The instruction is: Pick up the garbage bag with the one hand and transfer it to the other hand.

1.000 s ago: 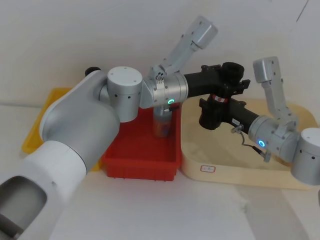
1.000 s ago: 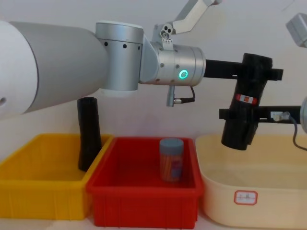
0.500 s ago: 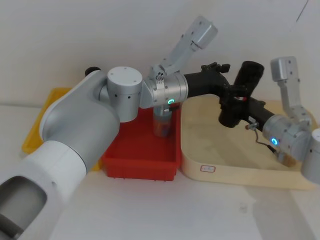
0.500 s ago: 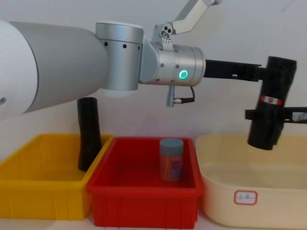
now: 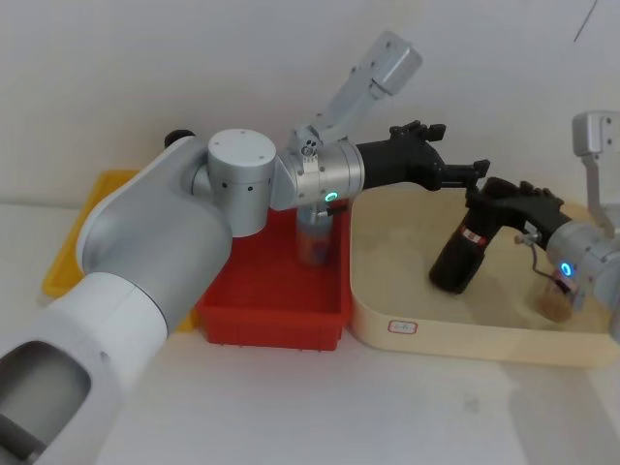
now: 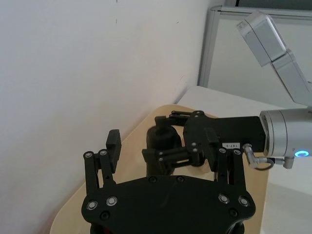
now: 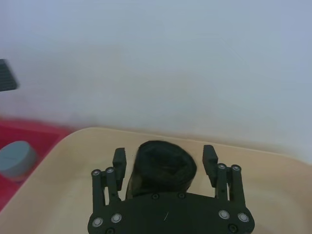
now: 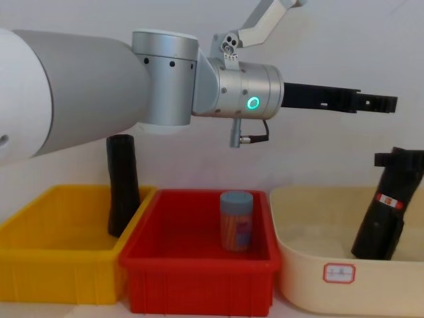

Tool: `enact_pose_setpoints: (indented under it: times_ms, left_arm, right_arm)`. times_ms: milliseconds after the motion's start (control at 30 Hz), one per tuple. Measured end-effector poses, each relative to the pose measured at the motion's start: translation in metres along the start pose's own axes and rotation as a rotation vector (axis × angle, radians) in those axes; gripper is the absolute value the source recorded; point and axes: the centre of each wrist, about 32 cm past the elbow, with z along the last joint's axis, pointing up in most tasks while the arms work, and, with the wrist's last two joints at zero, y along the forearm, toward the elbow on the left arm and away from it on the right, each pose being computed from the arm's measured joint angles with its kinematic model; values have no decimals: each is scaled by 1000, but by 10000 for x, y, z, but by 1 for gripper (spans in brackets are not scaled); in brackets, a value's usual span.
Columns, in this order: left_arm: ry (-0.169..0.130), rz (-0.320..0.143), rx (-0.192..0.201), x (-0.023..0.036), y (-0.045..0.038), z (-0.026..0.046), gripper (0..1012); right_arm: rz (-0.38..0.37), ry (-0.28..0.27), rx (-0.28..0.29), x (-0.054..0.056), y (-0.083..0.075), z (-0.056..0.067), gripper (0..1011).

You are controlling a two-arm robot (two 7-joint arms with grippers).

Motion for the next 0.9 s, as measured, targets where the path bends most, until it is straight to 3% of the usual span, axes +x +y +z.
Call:
enact_pose_setpoints:
  times_ms: [100,900]
  left_arm:
    - [0,0,0,0,0,0,1001]
    - [0,0,0,0,0,0,1001]
  right_arm:
    - [-13,4,-1,23,-1,0,1001]
    - [-69,19,-5,128,-8,-5,999]
